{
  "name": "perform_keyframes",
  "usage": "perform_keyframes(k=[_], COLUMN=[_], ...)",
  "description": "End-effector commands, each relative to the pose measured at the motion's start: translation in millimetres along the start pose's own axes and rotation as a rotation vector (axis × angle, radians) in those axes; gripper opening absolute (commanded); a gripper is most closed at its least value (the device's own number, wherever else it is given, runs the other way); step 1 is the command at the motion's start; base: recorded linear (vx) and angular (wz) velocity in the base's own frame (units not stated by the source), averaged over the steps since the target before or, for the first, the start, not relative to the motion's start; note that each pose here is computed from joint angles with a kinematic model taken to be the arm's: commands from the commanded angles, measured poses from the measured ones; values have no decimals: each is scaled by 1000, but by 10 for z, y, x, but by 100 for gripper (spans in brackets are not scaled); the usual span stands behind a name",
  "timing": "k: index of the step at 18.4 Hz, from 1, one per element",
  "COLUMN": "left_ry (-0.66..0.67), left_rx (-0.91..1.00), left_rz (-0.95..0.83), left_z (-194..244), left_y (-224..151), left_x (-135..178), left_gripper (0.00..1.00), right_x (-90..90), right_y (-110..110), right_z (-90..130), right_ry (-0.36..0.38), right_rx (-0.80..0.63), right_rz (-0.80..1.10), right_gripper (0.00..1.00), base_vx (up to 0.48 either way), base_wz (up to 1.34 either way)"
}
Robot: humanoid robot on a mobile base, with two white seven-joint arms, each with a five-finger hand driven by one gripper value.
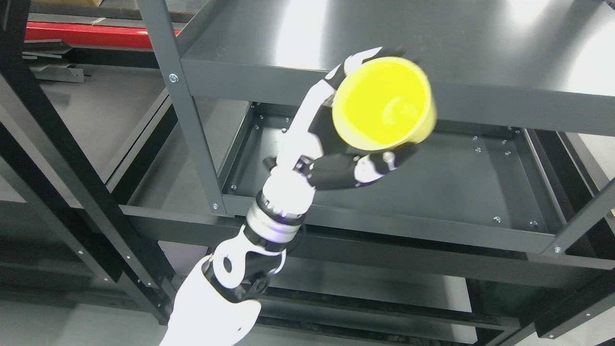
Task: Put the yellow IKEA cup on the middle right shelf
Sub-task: 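Raise the held cup up onto the upper shelf with the left hand, then set the cup down on the shelf and open the left hand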
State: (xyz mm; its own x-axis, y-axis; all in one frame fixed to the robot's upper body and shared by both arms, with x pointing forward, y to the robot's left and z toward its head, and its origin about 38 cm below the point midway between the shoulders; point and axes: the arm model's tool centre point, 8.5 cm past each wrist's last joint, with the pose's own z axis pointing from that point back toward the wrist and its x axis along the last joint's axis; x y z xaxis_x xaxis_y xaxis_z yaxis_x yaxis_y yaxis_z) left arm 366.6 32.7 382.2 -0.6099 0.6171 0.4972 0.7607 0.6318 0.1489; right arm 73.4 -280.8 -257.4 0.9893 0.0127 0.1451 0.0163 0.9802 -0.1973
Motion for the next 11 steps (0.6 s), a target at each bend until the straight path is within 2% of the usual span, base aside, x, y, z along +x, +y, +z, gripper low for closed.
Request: perform_keyframes(k=[1,2,4,7,11], left_ry=[-74,-61,52,300,649], left_rx=[-76,-34,56,230,353], left_rz=[75,104,108,33,-42], left_z=[-821,-1071,-1336,-1350,-1253], left_y=[-176,-116,29,395,758], left_x=[293,404,442,134,-225], left_gripper=[0,0,0,0,1], right_x=[-90,-90,-90,-90,-90], right_y=[-101,-101,-101,-101,-101], right_z=[-5,-5,-5,-5,-5], right_ry=[15,15,15,15,15], right_rx=[-17,-17,-17,-17,-17], right_rz=[-3,-3,-3,-3,-3], right_gripper=[99,99,99,99,99], base_vx=[26,26,0,0,0], base_wz=[1,1,0,0,0])
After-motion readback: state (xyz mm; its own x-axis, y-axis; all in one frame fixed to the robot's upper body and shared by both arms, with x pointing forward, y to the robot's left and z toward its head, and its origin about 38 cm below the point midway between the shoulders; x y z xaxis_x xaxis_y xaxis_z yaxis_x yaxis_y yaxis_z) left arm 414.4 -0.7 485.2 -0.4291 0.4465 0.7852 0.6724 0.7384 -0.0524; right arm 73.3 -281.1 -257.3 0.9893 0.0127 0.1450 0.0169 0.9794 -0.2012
